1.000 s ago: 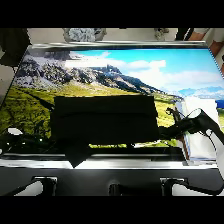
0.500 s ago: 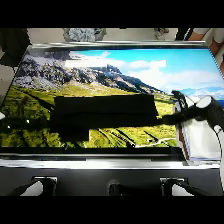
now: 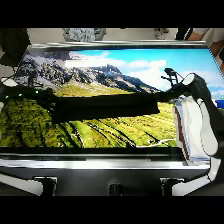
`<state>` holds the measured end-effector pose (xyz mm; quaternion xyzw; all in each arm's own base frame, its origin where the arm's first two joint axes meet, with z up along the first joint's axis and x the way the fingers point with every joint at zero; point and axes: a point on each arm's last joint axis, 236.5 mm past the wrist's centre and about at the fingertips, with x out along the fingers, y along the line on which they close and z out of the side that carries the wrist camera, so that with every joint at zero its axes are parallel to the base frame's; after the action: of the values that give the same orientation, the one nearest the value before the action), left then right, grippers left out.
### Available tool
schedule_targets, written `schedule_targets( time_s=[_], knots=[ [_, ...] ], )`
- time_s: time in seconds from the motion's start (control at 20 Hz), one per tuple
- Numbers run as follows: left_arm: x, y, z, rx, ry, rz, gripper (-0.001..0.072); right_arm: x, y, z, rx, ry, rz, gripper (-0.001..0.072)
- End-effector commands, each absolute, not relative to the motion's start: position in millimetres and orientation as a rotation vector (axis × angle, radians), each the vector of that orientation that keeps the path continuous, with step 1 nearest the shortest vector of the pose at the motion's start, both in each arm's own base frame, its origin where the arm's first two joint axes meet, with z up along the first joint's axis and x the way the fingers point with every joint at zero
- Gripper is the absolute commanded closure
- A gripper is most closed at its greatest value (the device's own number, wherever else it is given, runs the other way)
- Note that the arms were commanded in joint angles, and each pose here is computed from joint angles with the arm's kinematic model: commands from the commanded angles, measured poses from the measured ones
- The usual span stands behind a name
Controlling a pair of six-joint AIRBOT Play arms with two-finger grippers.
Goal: Fold the shirts.
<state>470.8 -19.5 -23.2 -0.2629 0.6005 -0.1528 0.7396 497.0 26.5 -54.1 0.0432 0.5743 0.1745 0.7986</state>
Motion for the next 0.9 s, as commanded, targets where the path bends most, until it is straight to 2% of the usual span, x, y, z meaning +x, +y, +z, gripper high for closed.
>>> schedule_targets(
  time_s=[0.0,0.15,0.2,0.25,0.3,0.35,0.5,0.6,0.85],
  knots=[
    [479.2,-22.2,-70.0,-0.647,1.440,-0.332,0.0682,509.7,43.7,-86.1,0.184,1.254,0.414,0.0669],
    [477.7,-17.7,-80.8,-0.666,1.457,-0.322,0.0678,512.7,52.5,-86.0,0.188,1.228,0.464,0.0658],
    [478.1,-18.7,-78.5,-0.669,1.453,-0.326,0.0628,511.9,53.2,-85.6,0.190,1.231,0.468,0.0576],
    [480.7,-21.9,-71.5,-0.694,1.437,-0.343,0.0398,509.6,54.6,-81.4,0.206,1.233,0.480,0.0335],
    [484.7,-24.7,-60.5,-0.731,1.411,-0.365,0.0195,506.8,54.3,-72.4,0.201,1.220,0.518,0.0050],
    [489.0,-26.4,-45.7,-0.757,1.375,-0.402,0.0175,504.4,50.1,-61.6,0.204,1.202,0.546,0.0014],
    [498.8,-28.6,2.5,-0.781,1.249,-0.497,0.0177,494.9,14.2,-47.0,0.299,1.209,0.512,0.0011],
    [499.4,-33.5,31.3,-0.743,1.186,-0.534,0.0177,485.5,5.1,-60.0,0.383,1.266,0.480,0.0011],
    [488.8,-62.4,95.2,-0.625,1.084,-0.607,0.0177,496.0,45.0,-89.7,0.549,1.293,0.493,0.0009]
  ],
)
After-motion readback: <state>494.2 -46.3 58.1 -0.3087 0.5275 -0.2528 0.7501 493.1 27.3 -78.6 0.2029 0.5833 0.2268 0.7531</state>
